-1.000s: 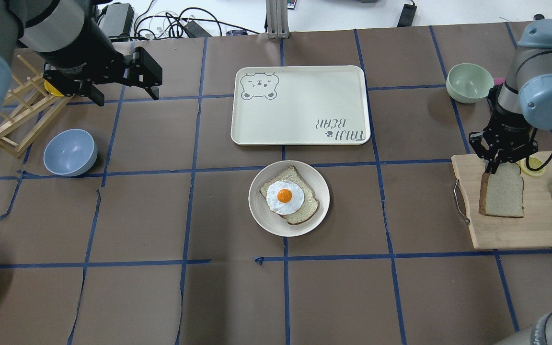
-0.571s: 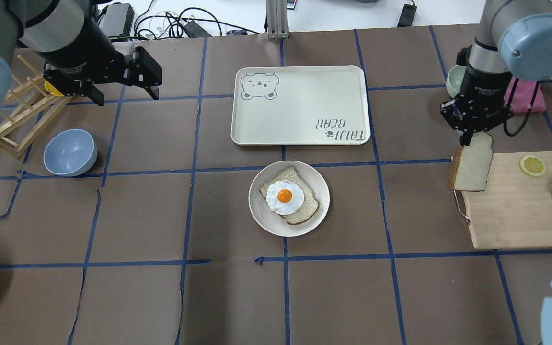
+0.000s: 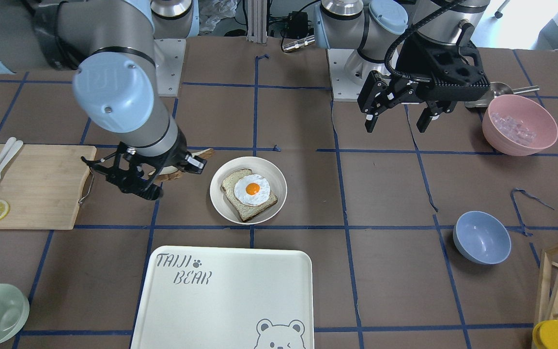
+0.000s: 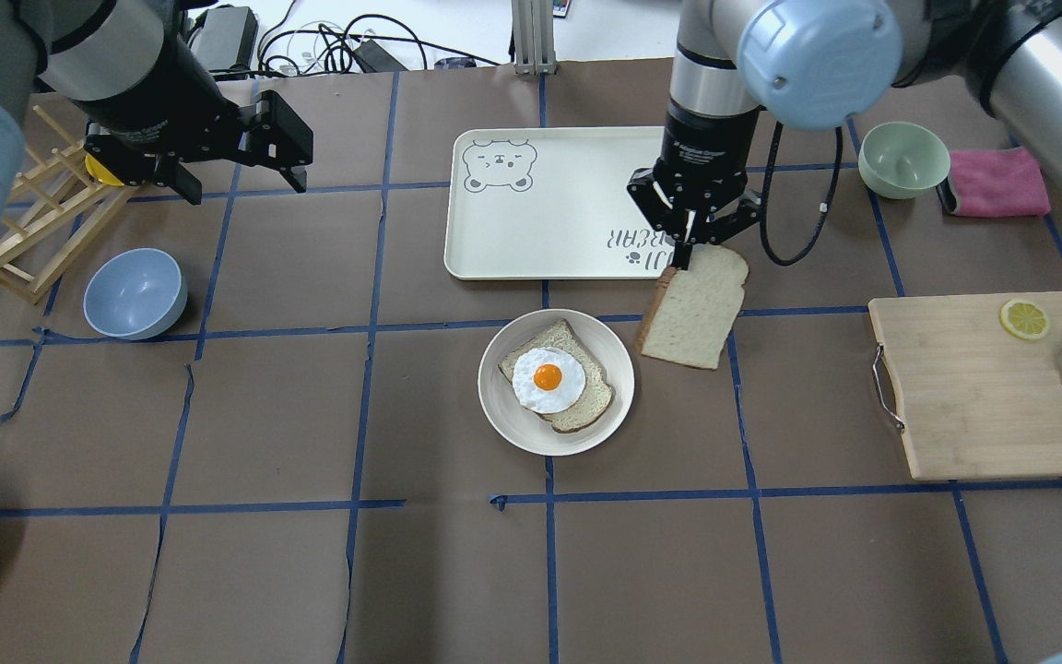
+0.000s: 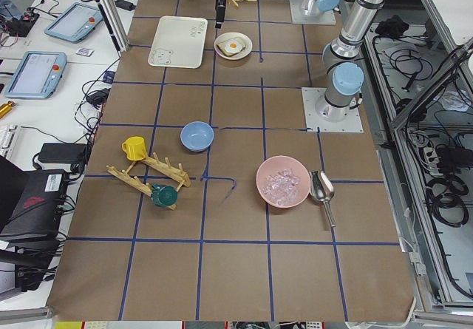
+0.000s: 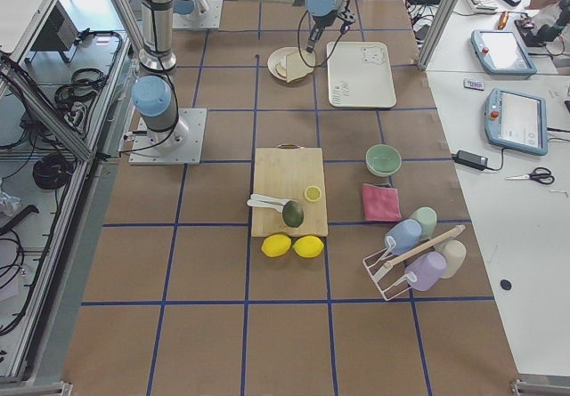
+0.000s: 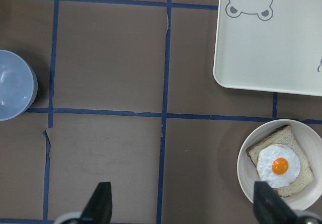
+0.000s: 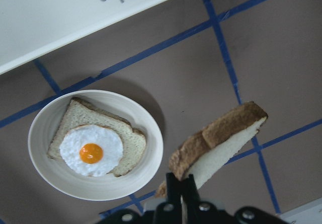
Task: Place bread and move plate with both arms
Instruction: 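Lift the bread slice and carry it over the white plate, then lower the bread onto the egg toast and open the right gripper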
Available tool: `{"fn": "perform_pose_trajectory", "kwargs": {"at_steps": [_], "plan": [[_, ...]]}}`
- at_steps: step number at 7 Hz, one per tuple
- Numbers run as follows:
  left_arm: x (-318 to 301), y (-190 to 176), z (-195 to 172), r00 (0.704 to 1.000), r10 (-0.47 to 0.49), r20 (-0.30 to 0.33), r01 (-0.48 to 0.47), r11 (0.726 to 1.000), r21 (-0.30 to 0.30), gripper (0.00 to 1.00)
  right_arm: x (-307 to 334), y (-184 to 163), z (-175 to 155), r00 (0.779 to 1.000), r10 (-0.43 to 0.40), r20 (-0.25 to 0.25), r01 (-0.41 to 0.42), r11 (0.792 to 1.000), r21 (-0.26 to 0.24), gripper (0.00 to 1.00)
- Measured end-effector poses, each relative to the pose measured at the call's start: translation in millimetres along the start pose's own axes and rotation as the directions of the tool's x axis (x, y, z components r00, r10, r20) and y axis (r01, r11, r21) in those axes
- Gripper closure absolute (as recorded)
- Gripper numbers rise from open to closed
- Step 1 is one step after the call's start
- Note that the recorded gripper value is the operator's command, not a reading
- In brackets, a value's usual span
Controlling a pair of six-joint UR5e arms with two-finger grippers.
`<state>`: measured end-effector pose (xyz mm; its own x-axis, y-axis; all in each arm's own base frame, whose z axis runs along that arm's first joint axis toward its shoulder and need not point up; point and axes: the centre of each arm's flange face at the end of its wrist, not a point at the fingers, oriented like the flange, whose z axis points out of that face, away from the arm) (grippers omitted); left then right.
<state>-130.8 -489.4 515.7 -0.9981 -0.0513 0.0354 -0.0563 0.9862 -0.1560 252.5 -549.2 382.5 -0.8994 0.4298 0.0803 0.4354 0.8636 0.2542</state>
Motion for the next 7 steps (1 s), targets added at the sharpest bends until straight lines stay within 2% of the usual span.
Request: {"fn": "perform_pose_trajectory", "kwargs": {"at_steps": [2, 3, 5, 7], "plan": [[0, 0, 0, 1.0, 0.0, 0.0, 0.0, 1.0, 0.0, 0.0, -62, 45, 26, 0.995, 0.091, 0.049, -0.09, 0.996, -0.028, 1.0], [0, 0, 0, 1.0, 0.0, 0.0, 0.0, 1.0, 0.0, 0.0, -82, 57, 43, 0.994, 0.101, 0.044, -0.099, 0.994, -0.041, 1.0], [0, 0, 0, 1.0, 0.0, 0.001, 0.0, 1.0, 0.0, 0.0, -94, 62, 71, 0.997, 0.081, 0.018, -0.08, 0.995, -0.06, 1.0], [0, 0, 0, 1.0, 0.0, 0.0, 0.0, 1.0, 0.0, 0.0, -97, 57, 87, 0.999, 0.05, 0.008, -0.049, 0.997, -0.057, 1.0]]}}
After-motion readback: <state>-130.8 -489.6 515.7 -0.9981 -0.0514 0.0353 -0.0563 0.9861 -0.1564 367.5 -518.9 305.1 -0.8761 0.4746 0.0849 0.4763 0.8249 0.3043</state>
